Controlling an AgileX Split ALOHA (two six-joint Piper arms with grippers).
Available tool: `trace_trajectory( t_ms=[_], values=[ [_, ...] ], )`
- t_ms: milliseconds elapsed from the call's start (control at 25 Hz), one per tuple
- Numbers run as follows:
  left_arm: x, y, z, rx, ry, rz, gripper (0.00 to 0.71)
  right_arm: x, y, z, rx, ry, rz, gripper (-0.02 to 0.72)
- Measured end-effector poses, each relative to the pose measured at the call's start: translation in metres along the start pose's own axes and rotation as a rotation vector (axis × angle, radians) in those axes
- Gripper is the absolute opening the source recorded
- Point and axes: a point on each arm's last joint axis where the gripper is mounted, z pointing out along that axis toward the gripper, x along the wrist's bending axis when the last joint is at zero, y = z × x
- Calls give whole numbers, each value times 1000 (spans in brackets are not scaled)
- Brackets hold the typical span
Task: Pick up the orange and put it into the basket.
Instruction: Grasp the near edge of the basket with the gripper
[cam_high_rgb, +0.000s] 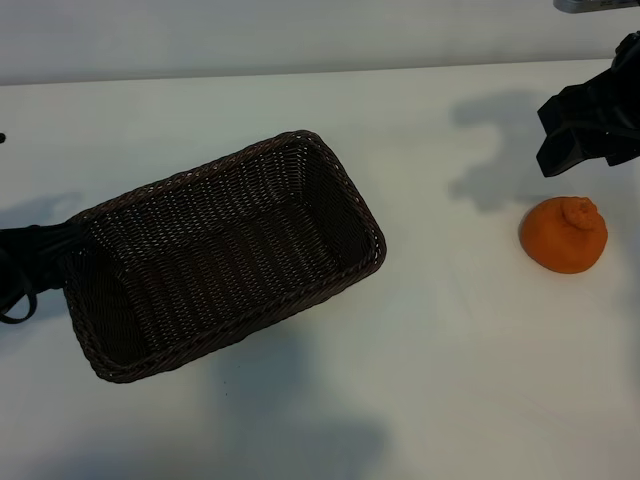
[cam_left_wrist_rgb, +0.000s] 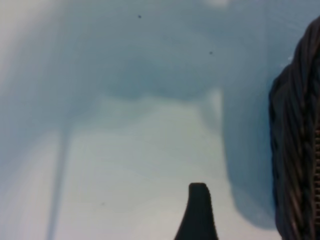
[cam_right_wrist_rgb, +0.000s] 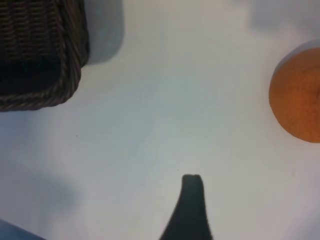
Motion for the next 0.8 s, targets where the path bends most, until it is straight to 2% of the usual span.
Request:
trace_trajectory(
  t_ms=[280,800],
  values=[
    [-15,2,23,60,-75,-15,592,0,0,0,0,0,-1,585],
    [-23,3,56,134,-55,-25,592,0,0,0,0,0,-12,573]
  ],
)
